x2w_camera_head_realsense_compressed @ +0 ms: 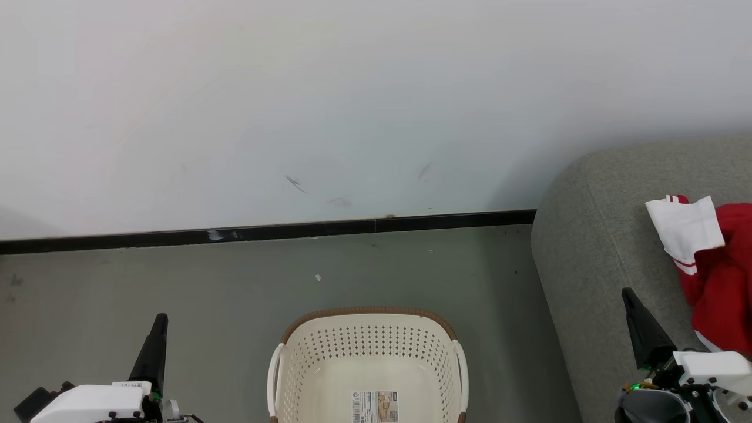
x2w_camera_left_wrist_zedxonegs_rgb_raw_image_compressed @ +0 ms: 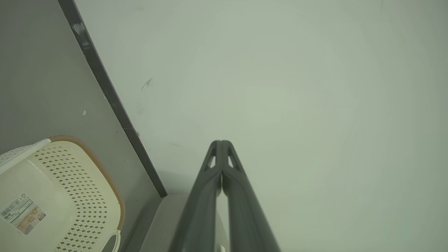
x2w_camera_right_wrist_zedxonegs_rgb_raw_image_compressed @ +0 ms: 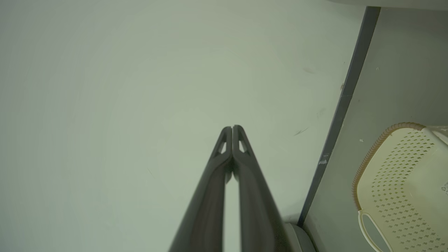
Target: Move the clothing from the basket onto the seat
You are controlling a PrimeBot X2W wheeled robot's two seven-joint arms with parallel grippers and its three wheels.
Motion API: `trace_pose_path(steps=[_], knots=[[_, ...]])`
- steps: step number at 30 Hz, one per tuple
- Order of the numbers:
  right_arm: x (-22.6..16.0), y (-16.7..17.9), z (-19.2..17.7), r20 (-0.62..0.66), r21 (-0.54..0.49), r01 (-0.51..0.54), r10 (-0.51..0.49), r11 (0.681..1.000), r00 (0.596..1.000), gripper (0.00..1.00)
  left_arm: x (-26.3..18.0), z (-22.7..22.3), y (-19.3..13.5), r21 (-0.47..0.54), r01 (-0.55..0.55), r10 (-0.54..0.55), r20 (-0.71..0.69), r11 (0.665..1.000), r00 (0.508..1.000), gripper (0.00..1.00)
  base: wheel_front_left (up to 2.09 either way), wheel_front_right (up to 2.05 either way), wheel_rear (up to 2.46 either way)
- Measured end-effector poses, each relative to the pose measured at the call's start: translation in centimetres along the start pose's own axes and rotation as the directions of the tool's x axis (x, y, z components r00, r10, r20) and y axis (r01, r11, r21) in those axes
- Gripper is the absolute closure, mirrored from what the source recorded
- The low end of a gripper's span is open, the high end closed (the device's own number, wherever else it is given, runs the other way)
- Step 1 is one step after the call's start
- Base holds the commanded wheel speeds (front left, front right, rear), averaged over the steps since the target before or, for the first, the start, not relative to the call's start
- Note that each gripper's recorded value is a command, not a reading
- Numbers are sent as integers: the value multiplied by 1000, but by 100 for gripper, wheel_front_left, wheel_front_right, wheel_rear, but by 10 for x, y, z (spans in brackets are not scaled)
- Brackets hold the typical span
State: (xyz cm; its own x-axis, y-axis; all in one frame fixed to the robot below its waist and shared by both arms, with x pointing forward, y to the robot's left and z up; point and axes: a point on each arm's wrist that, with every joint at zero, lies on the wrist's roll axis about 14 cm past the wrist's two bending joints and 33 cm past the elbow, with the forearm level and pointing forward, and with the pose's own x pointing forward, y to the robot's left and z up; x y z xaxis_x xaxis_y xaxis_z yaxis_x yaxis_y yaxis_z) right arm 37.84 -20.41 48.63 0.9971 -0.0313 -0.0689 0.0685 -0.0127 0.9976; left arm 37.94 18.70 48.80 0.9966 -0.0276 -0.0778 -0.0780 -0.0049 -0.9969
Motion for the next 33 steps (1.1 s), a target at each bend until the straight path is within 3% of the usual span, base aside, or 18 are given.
trace_pose_path(steps=[33], knots=[[0, 0, 0, 0, -1, 1, -1, 1000, 1000, 100, 0, 0, 0, -1, 1, -1, 0, 1000, 1000, 100, 0, 0, 0]])
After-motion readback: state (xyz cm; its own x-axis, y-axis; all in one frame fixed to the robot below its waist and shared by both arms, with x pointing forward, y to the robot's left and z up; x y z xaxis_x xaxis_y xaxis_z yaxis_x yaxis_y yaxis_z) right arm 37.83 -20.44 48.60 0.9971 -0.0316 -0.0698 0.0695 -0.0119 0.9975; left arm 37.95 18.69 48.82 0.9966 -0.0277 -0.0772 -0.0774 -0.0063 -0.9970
